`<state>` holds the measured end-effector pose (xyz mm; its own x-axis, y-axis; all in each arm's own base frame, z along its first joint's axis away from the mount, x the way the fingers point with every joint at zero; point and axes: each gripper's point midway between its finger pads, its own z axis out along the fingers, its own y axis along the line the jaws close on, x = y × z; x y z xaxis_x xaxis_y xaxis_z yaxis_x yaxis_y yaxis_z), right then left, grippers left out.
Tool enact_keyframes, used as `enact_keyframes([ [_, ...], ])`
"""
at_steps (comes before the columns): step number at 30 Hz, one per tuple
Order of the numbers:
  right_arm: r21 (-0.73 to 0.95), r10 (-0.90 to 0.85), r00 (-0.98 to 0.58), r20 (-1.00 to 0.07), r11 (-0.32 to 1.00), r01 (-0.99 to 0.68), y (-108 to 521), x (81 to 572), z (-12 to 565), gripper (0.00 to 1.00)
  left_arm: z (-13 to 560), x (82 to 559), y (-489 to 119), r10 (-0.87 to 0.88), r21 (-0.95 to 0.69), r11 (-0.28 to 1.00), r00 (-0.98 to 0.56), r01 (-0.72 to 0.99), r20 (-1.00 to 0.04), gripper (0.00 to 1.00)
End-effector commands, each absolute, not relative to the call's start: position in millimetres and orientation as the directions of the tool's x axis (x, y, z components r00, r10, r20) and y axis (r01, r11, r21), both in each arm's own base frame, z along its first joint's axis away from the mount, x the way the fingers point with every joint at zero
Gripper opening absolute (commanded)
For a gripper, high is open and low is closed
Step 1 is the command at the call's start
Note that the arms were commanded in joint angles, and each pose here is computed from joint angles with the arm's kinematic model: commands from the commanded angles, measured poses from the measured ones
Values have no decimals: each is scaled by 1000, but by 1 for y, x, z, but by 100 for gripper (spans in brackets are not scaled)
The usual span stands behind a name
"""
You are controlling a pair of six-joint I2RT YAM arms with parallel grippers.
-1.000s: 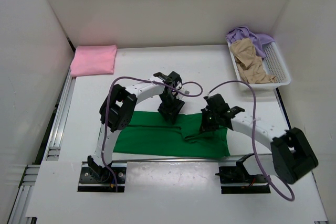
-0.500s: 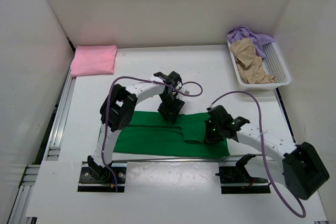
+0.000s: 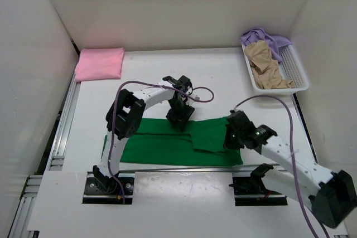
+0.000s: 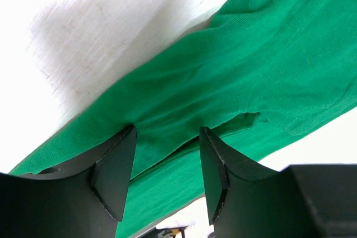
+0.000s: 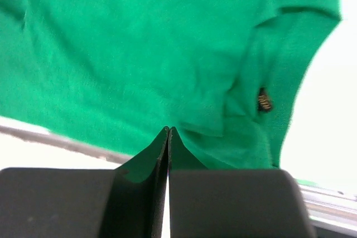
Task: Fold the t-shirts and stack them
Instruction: Fold the other side of the tshirt into a rectangle, then rotate the tshirt 90 degrees
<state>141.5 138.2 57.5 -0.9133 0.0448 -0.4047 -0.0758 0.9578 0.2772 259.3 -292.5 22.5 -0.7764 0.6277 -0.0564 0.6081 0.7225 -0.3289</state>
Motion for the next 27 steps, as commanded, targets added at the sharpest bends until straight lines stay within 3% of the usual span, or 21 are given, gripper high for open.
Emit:
enact_keyframes([
  [1,169,152,-886,-438,982,85,123,178,64,0,51,277,-285,618,-283,725,-774,628,-135,60],
  [6,66,185,-903,-388,983,173,125,226,59,0,101,293,-263,553,-266,751,-795,605,-248,61],
  [10,52,197,-909,-367,980,192,129,255,46,0,107,310,-210,447,-235,831,-857,503,-255,62],
  [15,22,279,-948,-151,960,279,123,251,0,0,75,317,-99,225,-132,958,-952,255,-207,62],
  [20,-13,275,-955,-112,961,278,130,292,-13,0,71,304,-14,-11,-100,995,-970,13,-242,62],
  [21,-6,267,-956,-122,963,269,136,310,-11,0,73,305,-5,-35,-89,996,-965,-13,-260,62],
  [22,48,257,-942,-216,966,253,155,363,23,0,76,306,4,-59,-80,996,-961,-38,-272,62],
  [25,81,252,-937,-243,968,239,187,438,28,0,79,302,27,-130,-79,991,-950,-112,-283,62],
  [26,219,283,-879,-383,953,211,217,513,65,0,77,299,31,-145,-80,989,-951,-128,-273,62],
  [27,303,303,-850,-431,936,180,235,539,86,0,76,295,36,-165,-80,986,-951,-149,-261,62],
])
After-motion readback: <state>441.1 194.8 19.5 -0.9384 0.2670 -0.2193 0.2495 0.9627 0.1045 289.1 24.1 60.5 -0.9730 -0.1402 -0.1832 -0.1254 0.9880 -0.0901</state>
